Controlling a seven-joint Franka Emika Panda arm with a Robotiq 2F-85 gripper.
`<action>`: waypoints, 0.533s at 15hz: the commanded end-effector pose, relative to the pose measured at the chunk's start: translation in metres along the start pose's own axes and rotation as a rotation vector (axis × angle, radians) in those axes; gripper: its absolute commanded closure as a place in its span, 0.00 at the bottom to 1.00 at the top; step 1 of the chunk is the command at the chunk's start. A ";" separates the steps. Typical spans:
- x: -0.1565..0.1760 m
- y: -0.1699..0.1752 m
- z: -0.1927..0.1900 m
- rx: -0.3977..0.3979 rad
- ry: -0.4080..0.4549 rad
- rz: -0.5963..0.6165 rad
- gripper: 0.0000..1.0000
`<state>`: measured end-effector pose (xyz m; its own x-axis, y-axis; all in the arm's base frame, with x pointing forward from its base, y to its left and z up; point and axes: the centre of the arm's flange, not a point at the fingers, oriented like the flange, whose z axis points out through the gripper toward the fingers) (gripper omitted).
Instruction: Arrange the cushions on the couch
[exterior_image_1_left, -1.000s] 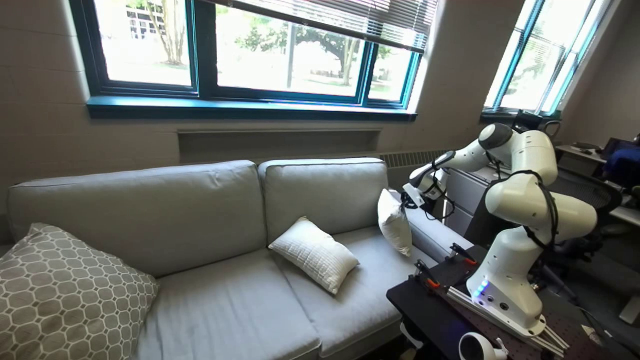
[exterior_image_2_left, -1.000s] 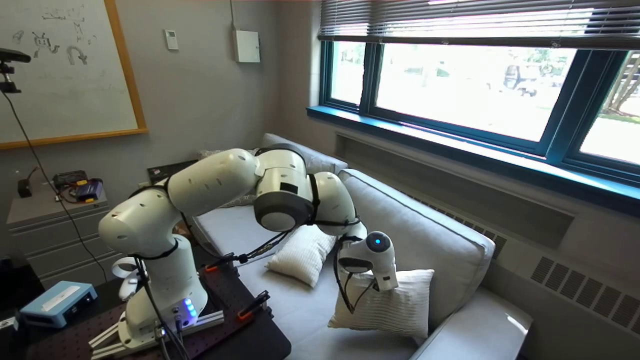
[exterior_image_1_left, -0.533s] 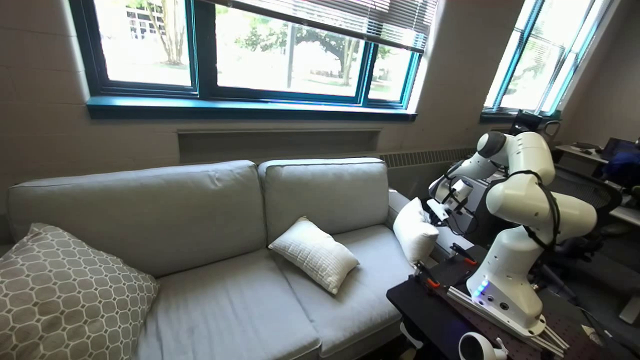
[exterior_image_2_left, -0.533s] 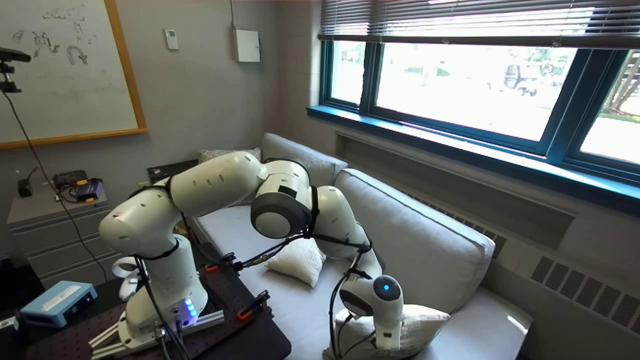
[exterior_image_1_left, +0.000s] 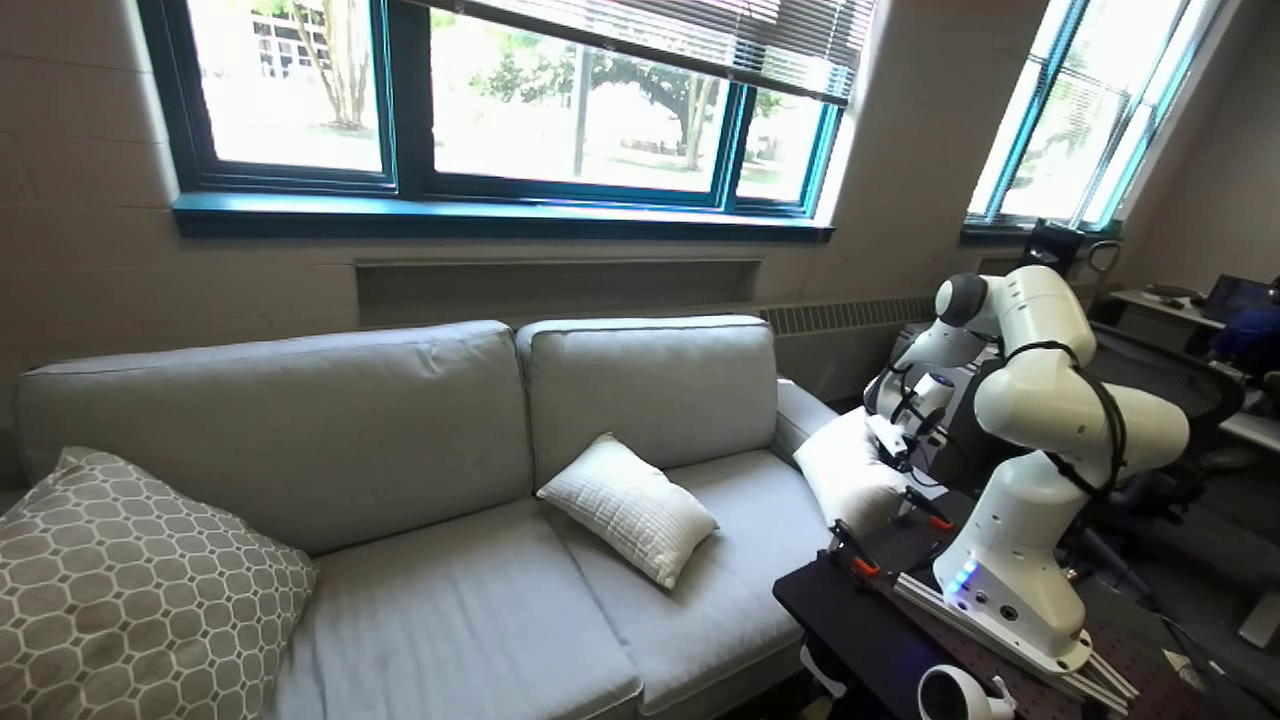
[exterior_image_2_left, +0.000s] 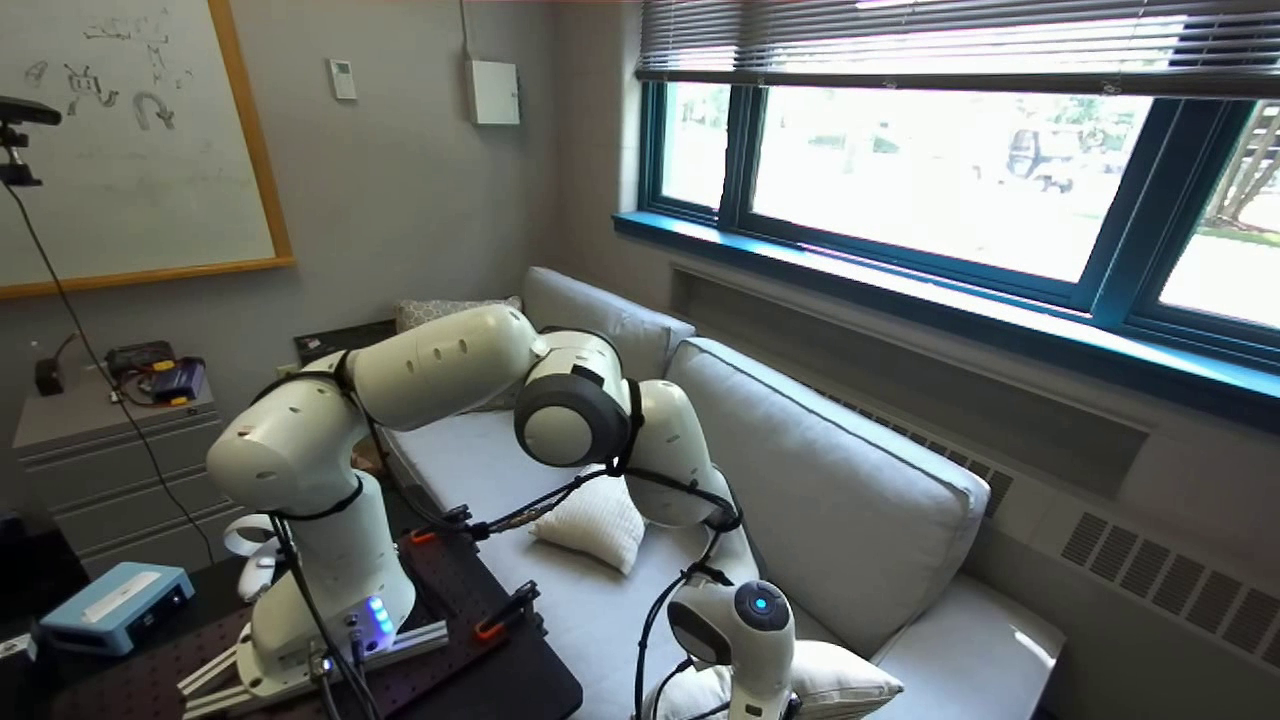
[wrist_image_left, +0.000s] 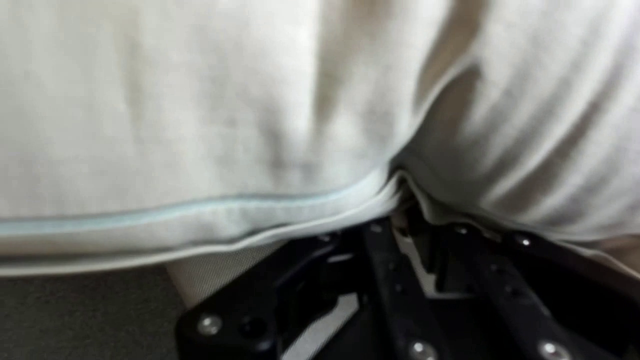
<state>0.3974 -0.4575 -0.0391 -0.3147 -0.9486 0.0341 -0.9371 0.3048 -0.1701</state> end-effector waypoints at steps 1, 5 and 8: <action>-0.021 -0.008 -0.012 -0.008 0.036 0.011 0.48; -0.058 -0.019 -0.035 0.032 0.095 -0.016 0.20; -0.056 -0.027 -0.021 0.046 0.107 -0.033 0.23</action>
<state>0.4372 -0.4099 -0.0161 -0.2999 -0.9429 0.1450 -0.9402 0.2663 -0.2125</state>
